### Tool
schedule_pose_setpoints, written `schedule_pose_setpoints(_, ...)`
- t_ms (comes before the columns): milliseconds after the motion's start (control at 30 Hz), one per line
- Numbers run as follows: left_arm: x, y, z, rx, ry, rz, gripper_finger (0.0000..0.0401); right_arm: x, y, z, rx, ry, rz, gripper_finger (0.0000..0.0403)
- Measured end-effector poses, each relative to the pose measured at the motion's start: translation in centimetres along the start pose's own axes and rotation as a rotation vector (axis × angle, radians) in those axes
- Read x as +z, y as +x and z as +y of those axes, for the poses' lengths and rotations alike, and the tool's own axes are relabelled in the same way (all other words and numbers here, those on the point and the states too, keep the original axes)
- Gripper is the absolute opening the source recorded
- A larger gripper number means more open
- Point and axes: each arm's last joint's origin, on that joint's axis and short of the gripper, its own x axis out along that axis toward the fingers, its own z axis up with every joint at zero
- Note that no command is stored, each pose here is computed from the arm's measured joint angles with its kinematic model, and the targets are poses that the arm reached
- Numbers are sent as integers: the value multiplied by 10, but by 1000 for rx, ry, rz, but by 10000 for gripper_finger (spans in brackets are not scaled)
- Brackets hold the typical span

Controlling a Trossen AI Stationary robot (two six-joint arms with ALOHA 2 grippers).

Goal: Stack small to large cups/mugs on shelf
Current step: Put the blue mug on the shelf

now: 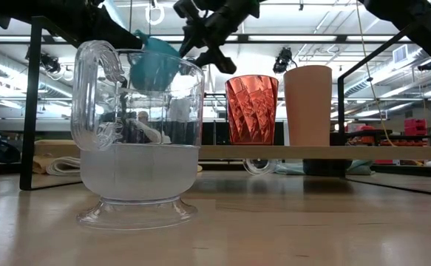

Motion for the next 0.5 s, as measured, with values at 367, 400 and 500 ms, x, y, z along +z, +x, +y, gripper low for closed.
schedule_pose_setpoints(367, 0, 0, 0, 2, 2, 4, 32, 0, 0, 0, 0, -5, 0, 147)
schedule_pose_setpoints(400, -1, 0, 0, 2, 3, 5, 31, 0, 0, 0, 0, -5, 0, 146)
schedule_pose_setpoints(500, -1, 0, 0, 0, 4, 8, 31, 0, 0, 0, 1, -8, 0, 146)
